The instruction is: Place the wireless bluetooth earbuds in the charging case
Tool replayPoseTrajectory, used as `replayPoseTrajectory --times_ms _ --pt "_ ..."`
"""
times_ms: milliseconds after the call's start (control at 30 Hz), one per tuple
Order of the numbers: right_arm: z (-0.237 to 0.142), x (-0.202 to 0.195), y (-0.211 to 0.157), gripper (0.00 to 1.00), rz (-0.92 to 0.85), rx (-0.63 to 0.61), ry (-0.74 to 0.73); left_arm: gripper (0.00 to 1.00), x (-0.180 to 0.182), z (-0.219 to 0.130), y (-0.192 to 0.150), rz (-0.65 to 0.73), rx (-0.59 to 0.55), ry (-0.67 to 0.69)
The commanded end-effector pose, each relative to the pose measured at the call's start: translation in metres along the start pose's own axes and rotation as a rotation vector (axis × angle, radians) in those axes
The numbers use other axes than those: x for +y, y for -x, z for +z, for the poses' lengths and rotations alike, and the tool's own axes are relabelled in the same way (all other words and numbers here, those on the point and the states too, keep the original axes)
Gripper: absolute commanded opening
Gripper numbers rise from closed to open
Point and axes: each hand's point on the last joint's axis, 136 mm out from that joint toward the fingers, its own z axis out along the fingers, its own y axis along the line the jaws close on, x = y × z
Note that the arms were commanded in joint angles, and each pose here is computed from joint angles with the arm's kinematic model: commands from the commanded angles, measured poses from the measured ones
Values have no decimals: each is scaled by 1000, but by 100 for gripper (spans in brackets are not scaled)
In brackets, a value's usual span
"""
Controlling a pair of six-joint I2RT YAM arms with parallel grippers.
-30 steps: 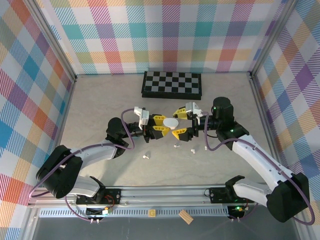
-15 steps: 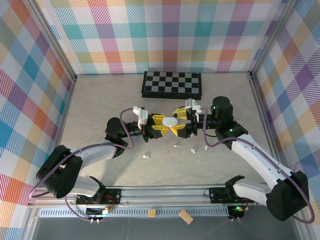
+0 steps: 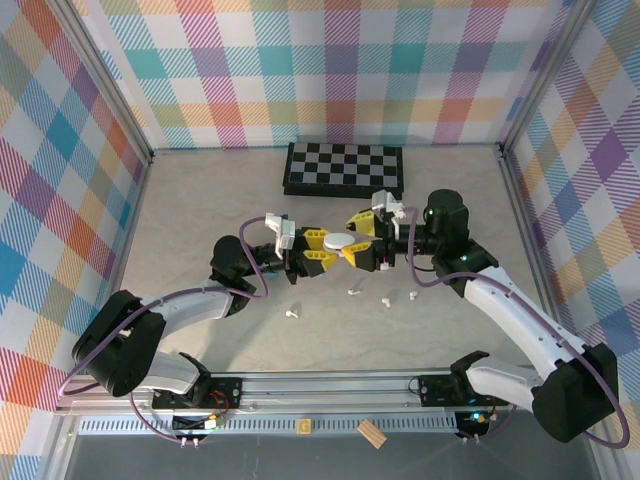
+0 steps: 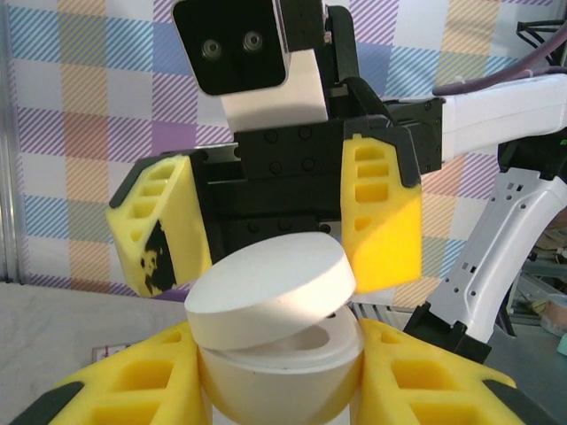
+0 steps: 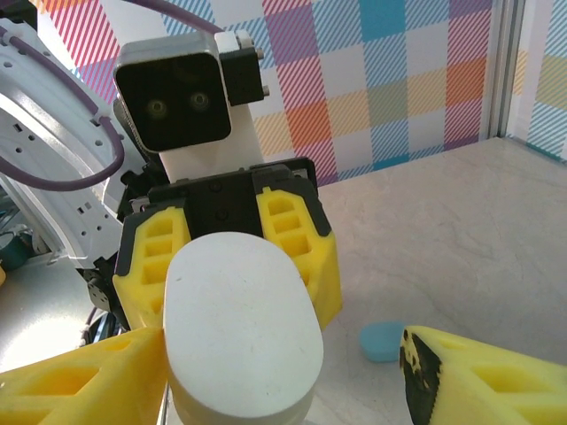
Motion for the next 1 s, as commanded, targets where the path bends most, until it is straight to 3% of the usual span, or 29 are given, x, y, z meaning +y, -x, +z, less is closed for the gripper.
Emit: replayPoseTrajectory --times_ms 0,300,967 --pt "-4 -9 17 69 -15 -30 -48 35 -13 -2 5 74 -17 -59" --pt "-6 -30 21 70 3 -32 -176 35 -14 -1 5 68 -13 -69" --pt "-2 -19 13 51 -172 51 -99 35 -15 4 13 56 -19 -96"
